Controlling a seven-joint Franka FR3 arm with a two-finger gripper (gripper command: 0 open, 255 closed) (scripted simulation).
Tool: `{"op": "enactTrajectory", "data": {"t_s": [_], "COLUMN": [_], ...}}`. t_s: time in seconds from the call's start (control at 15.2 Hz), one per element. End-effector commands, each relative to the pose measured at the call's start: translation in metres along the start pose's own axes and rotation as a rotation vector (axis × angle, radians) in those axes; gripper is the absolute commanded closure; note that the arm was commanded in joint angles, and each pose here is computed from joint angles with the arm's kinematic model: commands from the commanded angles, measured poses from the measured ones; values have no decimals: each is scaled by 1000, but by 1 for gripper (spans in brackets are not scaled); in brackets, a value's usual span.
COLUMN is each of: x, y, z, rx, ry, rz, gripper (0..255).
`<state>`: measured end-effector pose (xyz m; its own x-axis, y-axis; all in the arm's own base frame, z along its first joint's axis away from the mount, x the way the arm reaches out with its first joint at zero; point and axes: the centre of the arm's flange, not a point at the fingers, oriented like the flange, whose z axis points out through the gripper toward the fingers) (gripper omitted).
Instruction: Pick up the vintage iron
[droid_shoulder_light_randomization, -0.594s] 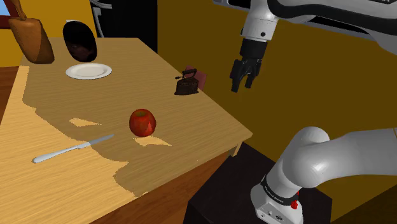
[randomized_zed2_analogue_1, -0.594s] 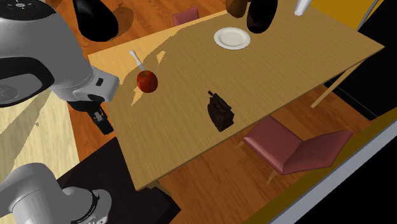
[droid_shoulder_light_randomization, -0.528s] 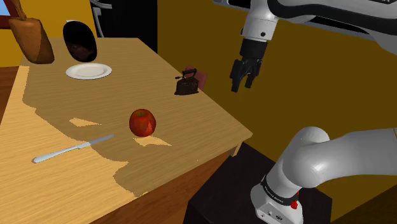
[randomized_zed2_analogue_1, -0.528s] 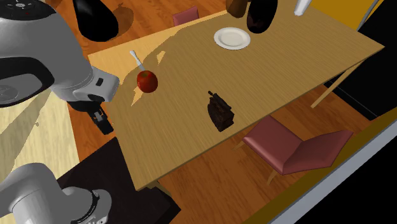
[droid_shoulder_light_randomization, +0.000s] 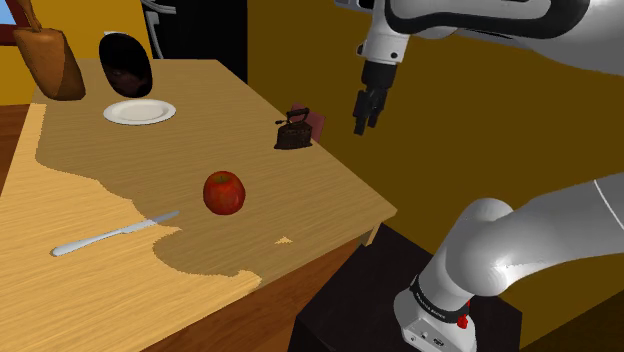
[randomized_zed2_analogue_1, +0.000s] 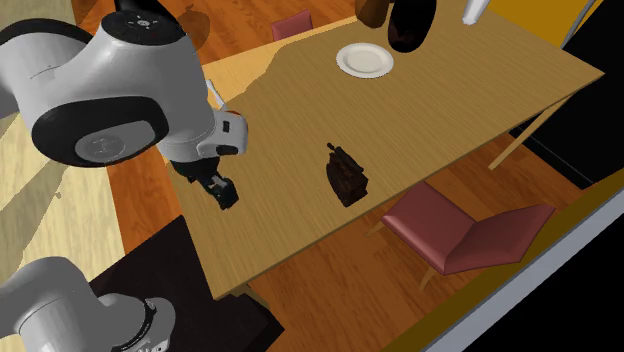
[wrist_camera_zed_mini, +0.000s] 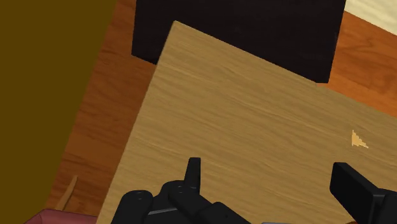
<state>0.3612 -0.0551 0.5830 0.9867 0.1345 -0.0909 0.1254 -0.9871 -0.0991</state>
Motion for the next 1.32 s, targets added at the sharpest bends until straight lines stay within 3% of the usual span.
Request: {"op": "enactTrajectory", "data": {"t_s": [0.0, 0.66, 1.25], "x": [19, 131, 244], "y": [18, 81, 105], "z": [6, 20, 32], "rx": [-7, -39, -68], "ry": [-3, -14, -23], "rz": [-69, -394, -686], "gripper": [0, 0, 0]}}
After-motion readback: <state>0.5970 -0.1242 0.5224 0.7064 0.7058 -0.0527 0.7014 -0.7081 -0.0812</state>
